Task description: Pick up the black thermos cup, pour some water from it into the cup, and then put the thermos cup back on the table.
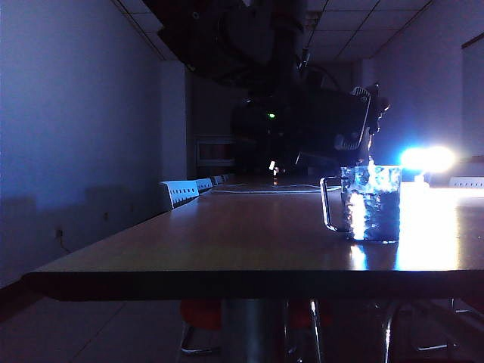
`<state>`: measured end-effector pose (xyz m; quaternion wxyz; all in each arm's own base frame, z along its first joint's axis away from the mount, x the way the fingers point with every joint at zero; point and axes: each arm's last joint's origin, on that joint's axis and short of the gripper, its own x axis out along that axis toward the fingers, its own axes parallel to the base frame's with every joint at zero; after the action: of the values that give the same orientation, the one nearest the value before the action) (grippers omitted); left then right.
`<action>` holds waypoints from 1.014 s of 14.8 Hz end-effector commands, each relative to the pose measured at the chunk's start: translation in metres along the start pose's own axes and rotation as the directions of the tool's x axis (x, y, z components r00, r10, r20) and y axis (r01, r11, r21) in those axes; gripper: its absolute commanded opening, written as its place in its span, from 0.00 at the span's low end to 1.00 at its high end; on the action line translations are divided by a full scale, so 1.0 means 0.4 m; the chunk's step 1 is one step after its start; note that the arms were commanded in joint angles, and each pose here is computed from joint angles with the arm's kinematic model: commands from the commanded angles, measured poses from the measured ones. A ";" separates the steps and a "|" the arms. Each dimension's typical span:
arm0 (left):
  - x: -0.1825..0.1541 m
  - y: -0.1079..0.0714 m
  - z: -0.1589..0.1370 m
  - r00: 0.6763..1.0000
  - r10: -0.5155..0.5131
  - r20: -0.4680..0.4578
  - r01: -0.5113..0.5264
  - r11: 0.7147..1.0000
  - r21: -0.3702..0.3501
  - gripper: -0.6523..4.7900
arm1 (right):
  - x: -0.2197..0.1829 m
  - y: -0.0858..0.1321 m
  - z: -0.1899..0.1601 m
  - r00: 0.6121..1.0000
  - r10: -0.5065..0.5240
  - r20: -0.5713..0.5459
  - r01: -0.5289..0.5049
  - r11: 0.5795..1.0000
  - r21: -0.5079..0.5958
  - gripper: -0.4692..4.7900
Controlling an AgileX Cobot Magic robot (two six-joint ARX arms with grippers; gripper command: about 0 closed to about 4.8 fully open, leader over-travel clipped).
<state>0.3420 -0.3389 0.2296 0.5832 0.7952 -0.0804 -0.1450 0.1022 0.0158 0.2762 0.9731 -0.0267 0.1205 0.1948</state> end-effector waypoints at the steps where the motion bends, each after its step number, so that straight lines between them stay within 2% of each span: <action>1: -0.005 0.027 -0.005 0.999 0.048 -0.010 -0.048 0.999 -0.025 0.67 | -0.002 0.000 0.006 1.000 0.005 0.014 -0.005 1.000 -0.006 0.08; 10: -0.005 0.030 -0.006 0.999 0.050 -0.014 -0.050 0.998 -0.023 0.67 | -0.001 0.000 0.005 1.000 0.005 0.014 -0.005 1.000 -0.006 0.08; 15: -0.005 0.030 -0.007 0.999 0.048 -0.022 -0.048 0.999 0.018 0.67 | -0.001 0.000 0.005 1.000 0.005 0.014 -0.005 1.000 -0.006 0.08</action>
<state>0.3424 -0.3392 0.2313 0.5696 0.8054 -0.0835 -0.1412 0.1022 0.0159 0.2762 0.9730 -0.0266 0.1205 0.1950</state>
